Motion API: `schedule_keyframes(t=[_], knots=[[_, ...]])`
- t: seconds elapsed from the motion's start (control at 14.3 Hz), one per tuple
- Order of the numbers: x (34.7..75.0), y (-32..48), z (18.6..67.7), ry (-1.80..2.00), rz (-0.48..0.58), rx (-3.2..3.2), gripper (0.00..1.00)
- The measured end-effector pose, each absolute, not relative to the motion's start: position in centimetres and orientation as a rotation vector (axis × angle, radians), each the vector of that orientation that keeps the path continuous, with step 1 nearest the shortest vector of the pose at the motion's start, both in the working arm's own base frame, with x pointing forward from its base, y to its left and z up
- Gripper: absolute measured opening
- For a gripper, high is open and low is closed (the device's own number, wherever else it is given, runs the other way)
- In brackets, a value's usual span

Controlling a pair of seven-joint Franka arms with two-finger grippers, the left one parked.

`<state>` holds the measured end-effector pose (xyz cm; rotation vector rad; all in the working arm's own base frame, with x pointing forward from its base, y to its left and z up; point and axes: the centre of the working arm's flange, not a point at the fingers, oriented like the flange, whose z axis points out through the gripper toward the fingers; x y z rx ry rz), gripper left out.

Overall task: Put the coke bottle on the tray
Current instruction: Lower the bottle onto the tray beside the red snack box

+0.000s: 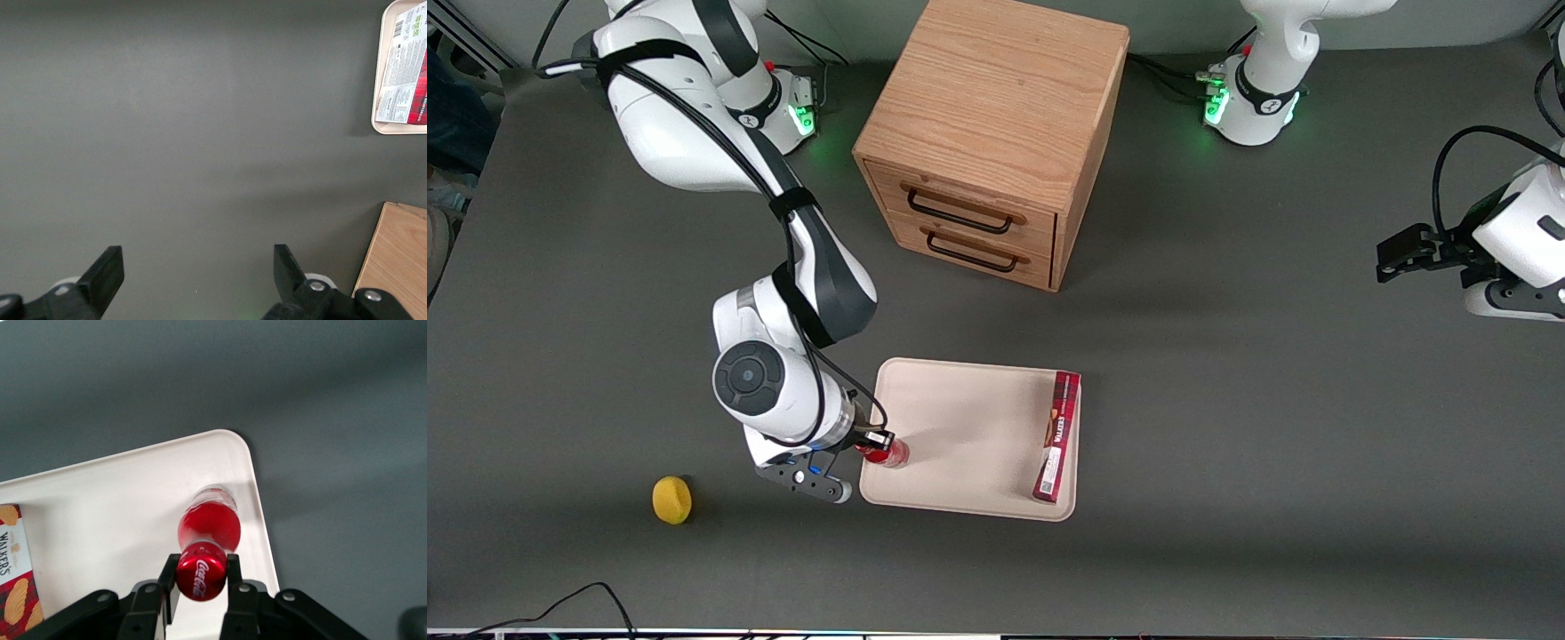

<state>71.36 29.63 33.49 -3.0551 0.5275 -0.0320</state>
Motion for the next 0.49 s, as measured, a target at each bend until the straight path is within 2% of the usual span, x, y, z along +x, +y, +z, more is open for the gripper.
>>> schedule_keyframes(t=[0.07,0.14,0.49], knots=[[71.4,29.6,33.5,0.529,-0.034,-3.056,0.31],[71.4,29.5,33.5,0.531,-0.036,-3.057,0.37],[71.7,29.1,34.8,0.538,-0.059,-3.052,0.89]])
